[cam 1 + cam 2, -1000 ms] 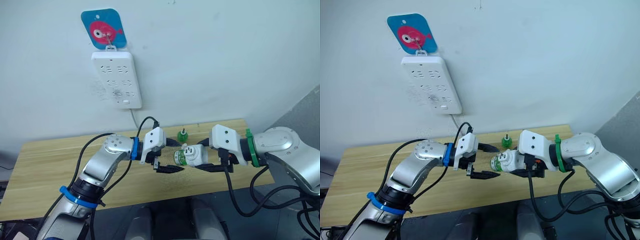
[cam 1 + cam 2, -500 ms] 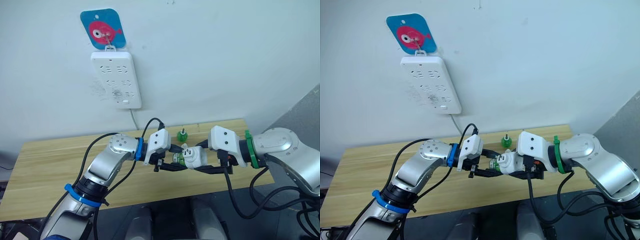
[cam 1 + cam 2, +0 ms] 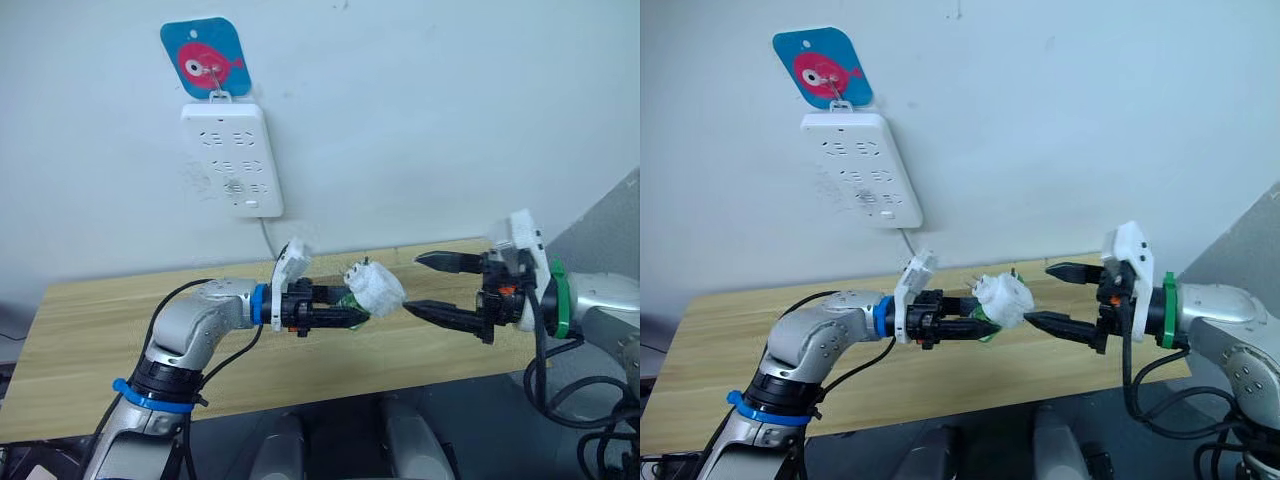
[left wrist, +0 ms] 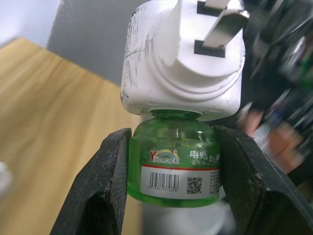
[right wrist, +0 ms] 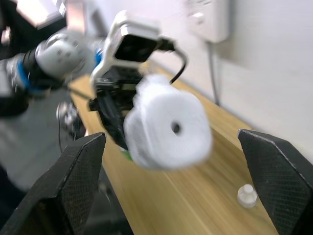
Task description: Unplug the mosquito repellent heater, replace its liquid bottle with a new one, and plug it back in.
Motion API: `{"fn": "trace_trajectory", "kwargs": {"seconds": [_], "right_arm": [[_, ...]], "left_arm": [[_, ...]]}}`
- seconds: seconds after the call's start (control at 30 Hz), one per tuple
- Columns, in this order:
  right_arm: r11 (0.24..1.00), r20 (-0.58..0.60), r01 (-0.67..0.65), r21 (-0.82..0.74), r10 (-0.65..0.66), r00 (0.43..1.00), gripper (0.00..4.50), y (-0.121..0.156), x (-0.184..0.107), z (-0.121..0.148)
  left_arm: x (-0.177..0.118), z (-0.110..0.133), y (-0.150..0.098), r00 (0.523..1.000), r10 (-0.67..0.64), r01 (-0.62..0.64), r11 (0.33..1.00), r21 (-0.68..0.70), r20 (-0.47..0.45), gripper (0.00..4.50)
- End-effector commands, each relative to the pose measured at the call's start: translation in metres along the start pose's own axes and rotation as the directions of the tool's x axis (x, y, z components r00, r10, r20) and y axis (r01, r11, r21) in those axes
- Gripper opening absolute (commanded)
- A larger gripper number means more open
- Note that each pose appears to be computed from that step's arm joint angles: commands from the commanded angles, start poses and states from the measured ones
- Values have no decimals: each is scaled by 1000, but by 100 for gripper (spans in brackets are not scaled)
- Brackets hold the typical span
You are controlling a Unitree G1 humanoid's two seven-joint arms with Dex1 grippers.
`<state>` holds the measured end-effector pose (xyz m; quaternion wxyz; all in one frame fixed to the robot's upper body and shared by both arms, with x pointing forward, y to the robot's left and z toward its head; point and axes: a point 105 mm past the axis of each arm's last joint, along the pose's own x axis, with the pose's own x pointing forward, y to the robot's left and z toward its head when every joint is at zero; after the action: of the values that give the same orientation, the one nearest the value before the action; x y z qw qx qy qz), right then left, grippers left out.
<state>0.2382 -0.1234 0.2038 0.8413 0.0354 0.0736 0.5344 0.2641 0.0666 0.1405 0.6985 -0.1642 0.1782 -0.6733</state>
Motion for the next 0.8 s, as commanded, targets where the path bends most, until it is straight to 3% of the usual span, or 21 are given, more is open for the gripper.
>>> {"fn": "trace_trajectory", "kwargs": {"seconds": [0.03,0.2,0.37,0.8], "right_arm": [[993,140,13,120,-30,990,450,3,0,8],[956,276,-14,294,-71,959,450,2,6,13],[924,342,-104,369,-31,939,450,11,14,23],[868,397,-312,386,149,906,450,39,40,41]], "left_arm": [[2,19,-16,993,-80,86,994,-71,81,227],[5,35,-22,979,-115,143,975,-168,167,227],[7,39,-30,970,-162,200,954,-225,179,227],[8,54,-44,942,-240,304,908,-290,236,227]]}}
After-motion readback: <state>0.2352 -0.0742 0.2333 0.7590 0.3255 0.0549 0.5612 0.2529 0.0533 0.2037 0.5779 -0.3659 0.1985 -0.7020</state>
